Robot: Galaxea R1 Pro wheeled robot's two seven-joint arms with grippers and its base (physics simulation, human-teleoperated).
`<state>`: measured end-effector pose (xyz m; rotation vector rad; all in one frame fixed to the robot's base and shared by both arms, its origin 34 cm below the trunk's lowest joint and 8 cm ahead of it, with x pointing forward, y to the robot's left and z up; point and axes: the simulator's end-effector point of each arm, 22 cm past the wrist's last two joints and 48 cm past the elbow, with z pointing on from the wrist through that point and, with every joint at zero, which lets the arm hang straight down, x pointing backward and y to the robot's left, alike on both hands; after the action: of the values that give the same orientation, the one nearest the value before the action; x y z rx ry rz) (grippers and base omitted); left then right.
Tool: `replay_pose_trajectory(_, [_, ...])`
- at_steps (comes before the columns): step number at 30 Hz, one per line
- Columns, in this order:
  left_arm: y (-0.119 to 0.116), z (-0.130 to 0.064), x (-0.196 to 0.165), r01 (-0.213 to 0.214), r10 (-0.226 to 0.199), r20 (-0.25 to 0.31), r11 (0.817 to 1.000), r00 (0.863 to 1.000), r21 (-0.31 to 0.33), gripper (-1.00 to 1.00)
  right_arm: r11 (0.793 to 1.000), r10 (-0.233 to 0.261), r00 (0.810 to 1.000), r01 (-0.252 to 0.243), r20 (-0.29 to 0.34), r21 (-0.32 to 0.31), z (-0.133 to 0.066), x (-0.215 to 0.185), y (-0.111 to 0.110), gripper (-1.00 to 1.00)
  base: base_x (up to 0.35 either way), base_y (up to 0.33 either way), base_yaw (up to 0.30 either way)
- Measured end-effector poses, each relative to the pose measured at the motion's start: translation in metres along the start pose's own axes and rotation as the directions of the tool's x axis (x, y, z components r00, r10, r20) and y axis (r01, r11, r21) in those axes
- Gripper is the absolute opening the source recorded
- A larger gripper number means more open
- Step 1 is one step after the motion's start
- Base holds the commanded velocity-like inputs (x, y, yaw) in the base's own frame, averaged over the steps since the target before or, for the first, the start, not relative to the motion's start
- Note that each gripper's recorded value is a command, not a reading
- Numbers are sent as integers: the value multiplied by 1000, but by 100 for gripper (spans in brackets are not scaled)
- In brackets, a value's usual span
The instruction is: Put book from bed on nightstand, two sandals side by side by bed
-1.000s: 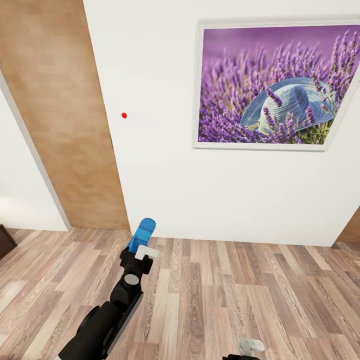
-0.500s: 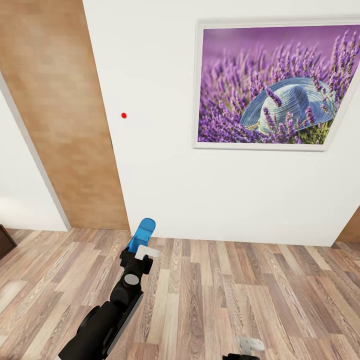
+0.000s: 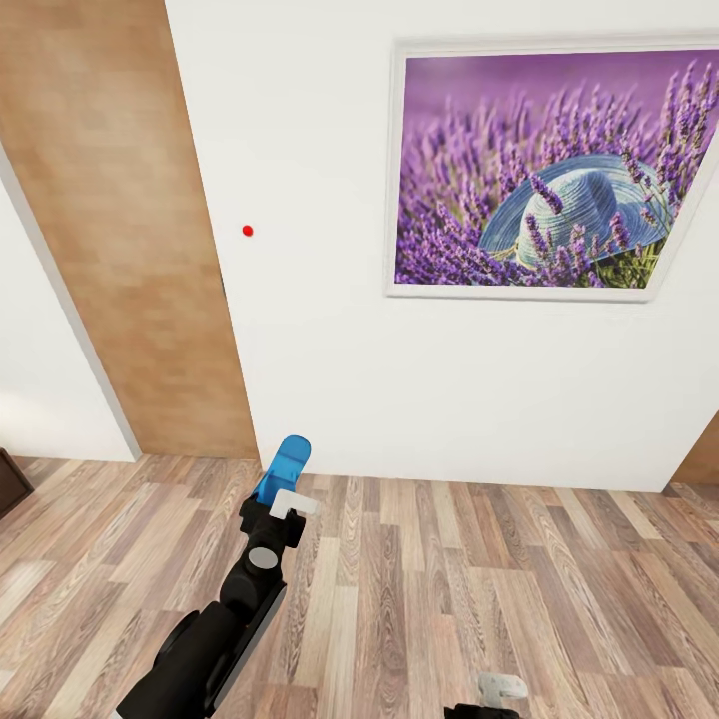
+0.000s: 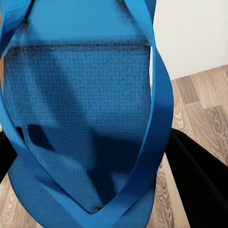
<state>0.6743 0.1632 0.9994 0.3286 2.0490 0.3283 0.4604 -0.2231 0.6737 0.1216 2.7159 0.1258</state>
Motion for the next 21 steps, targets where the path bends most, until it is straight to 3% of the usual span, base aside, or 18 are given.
replay_pose_trajectory(21, [0,0,0,-1,1,0,1000,1000,-2,-100,1000,-2,1000,2,1,-1,0,0,0,100,56,0,0])
